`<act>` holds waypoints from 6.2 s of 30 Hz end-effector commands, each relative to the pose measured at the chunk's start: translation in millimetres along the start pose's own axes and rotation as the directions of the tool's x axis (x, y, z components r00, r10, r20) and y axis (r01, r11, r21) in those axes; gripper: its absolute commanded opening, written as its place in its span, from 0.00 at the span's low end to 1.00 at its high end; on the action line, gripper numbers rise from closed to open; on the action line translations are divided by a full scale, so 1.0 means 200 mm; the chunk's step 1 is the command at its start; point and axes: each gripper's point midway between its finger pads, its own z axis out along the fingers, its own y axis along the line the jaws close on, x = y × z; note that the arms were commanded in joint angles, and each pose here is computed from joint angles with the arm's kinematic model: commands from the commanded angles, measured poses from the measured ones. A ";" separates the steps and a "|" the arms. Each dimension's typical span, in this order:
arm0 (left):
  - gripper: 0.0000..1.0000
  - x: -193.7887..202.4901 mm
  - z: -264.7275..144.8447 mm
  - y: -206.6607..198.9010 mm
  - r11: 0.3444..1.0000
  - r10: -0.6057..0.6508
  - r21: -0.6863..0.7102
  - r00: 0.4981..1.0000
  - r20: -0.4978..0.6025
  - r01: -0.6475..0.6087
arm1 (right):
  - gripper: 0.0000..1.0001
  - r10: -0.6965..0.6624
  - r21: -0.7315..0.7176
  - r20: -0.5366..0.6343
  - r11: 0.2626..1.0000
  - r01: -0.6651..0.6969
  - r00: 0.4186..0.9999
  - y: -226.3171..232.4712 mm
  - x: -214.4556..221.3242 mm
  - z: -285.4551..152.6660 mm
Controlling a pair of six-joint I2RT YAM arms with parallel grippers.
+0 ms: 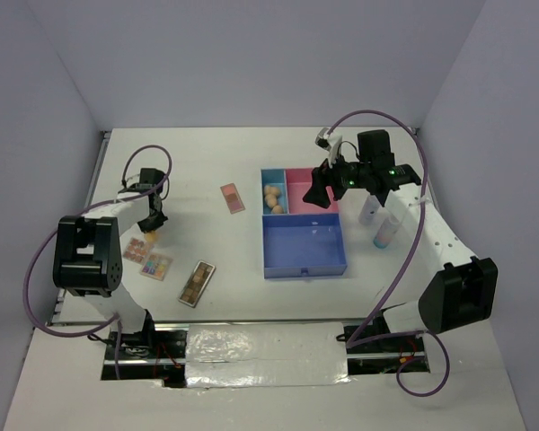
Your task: Organize the makeup
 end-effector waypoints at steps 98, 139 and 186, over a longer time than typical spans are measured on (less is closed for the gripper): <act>0.82 0.23 -1.14 -0.60 0.499 -0.066 0.847 0.966 0.250 -0.185 | 0.94 0.176 0.434 -0.070 0.892 -0.129 0.982 -0.38 0.68 -0.93; 0.82 0.16 -0.96 -0.52 0.594 -0.088 0.796 0.974 0.210 -0.118 | 0.91 0.149 0.473 -0.133 0.878 -0.069 0.980 -0.42 0.74 -0.69; 0.82 0.16 -0.98 -0.48 0.596 -0.109 0.796 0.971 0.213 -0.107 | 0.26 0.315 0.583 -0.153 0.794 -0.171 0.937 -0.60 0.95 -0.65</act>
